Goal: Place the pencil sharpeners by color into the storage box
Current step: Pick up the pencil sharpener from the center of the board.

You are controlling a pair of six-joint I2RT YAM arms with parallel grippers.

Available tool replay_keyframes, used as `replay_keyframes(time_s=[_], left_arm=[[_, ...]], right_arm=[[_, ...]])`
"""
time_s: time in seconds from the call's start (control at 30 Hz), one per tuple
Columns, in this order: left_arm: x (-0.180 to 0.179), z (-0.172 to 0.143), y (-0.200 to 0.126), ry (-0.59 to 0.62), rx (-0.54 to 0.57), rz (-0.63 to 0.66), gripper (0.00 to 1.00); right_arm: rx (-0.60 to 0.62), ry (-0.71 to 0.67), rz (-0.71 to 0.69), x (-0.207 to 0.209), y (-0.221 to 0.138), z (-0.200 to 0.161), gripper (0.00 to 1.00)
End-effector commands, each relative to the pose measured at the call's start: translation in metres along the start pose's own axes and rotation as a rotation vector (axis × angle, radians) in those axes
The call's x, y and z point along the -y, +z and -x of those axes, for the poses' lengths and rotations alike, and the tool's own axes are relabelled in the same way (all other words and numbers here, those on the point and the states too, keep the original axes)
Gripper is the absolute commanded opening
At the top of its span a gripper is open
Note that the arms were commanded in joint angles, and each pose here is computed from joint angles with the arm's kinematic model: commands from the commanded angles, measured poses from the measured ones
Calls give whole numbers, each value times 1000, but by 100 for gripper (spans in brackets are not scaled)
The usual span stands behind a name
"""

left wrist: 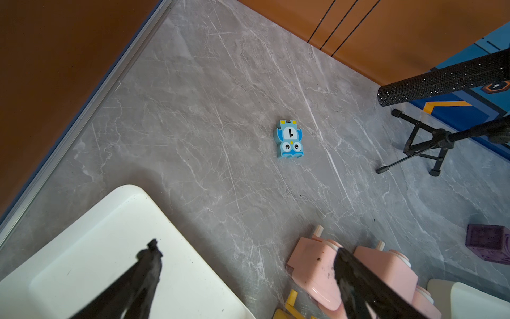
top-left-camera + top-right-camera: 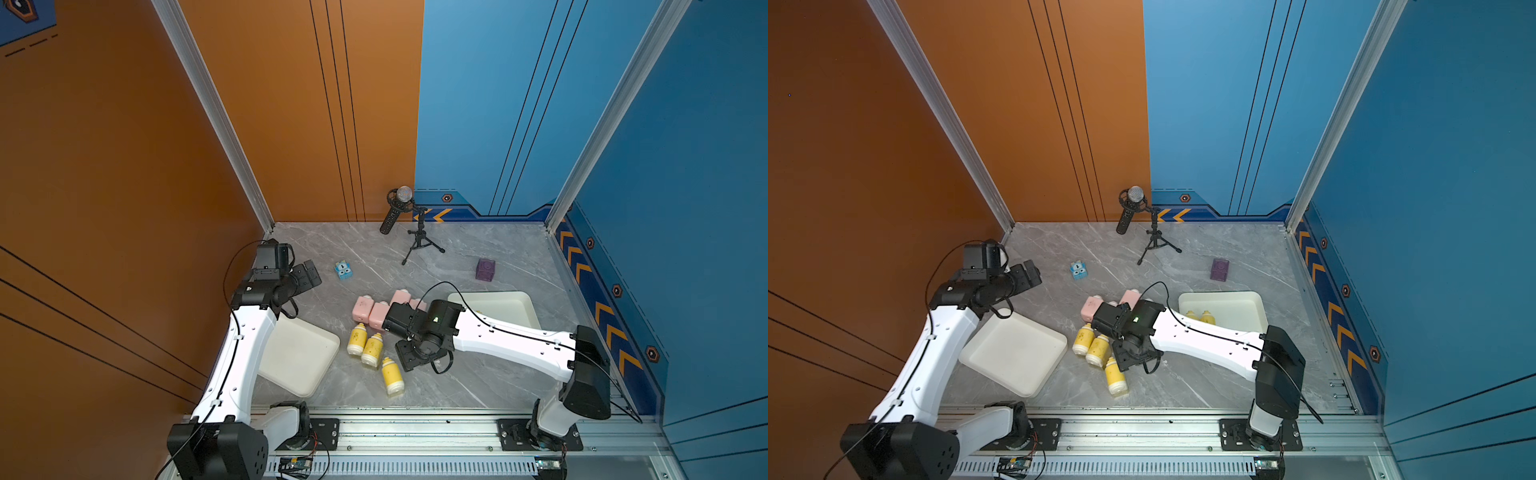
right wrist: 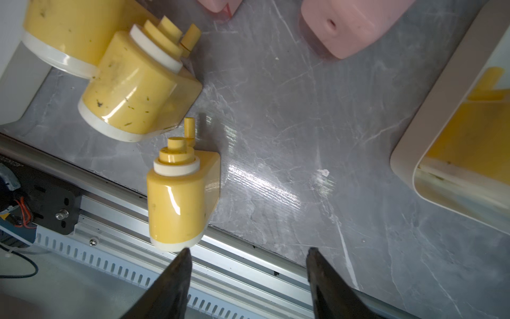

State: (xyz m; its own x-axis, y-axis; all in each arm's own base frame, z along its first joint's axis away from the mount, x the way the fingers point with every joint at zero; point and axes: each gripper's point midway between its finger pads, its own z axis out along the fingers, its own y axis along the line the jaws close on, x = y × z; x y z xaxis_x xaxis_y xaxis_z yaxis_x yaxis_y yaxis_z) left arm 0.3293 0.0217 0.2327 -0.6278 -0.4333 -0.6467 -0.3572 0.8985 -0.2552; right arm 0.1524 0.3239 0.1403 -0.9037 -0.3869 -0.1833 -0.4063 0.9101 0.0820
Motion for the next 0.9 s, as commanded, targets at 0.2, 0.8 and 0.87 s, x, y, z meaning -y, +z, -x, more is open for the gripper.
replay_keyframes(time_s=[0.2, 0.8, 0.87], left_arm=[[-1, -6, -4, -12, -7, -9, 98], [1, -5, -5, -20, -8, -26, 98], [1, -6, -5, -21, -8, -26, 98]], right_arm=[[-27, 11, 13, -26, 12, 4, 67], [-61, 11, -5, -37, 30, 2, 69], [-67, 13, -4, -37, 31, 2, 69]])
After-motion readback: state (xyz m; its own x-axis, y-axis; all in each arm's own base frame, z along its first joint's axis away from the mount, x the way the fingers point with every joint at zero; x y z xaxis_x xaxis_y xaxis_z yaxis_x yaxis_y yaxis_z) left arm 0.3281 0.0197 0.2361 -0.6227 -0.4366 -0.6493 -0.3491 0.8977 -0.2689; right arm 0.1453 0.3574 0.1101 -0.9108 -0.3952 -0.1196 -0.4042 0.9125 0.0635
